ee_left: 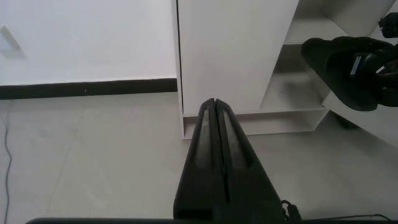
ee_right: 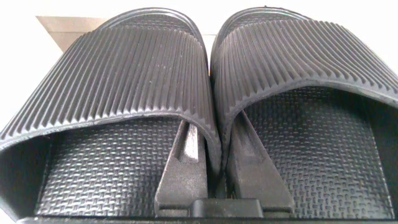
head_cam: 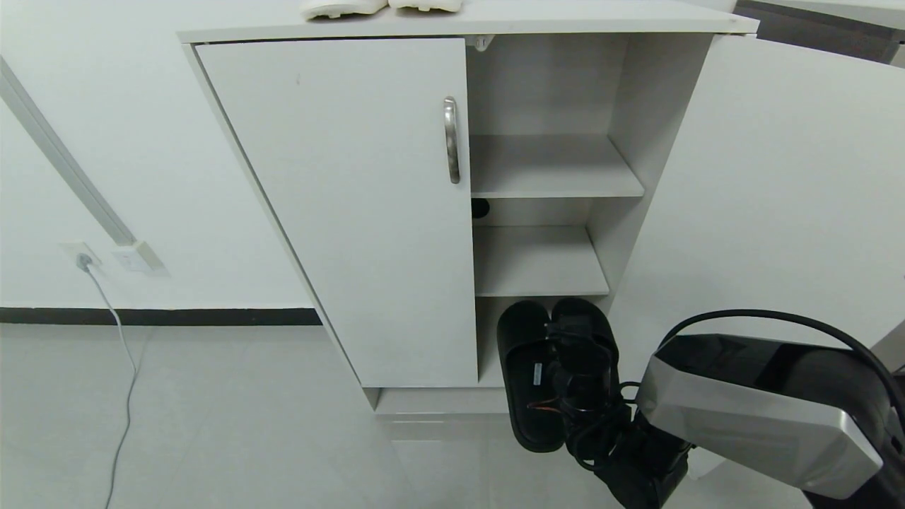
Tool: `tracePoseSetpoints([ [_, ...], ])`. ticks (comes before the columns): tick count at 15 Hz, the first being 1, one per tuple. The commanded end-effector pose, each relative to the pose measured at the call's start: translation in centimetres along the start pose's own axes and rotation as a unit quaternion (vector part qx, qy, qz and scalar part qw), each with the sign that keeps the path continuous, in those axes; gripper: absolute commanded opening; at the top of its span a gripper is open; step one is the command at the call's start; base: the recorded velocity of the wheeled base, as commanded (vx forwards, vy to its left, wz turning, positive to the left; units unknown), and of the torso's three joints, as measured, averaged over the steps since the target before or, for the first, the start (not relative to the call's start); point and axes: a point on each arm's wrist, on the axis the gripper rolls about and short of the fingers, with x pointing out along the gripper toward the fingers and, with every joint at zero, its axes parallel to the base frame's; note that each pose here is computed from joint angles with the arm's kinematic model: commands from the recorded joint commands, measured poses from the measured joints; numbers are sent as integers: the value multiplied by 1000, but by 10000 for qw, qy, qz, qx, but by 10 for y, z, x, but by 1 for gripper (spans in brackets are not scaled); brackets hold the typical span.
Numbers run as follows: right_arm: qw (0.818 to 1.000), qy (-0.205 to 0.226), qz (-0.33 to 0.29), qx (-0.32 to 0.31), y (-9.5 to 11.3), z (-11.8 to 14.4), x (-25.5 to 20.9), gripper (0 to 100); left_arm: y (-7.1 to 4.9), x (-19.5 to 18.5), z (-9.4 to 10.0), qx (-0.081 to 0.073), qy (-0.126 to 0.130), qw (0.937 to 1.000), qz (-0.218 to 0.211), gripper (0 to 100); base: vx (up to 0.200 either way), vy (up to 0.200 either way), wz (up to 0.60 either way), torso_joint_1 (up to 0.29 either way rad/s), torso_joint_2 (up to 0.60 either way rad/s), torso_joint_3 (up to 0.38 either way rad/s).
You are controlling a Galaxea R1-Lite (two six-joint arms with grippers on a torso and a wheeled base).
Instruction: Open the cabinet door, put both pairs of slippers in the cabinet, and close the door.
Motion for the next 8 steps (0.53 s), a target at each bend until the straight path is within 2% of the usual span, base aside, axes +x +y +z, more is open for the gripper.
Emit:
tracePoseSetpoints([
  [1,10000,-28,-2,23,0,3,-1,0,0,0,0,-6,6,10000,7,0,200,0,0,2,12,-2],
  [8,10000,-52,1,42,0,5,-1,0,0,0,0,-6,6,10000,7,0,200,0,0,2,0,1],
])
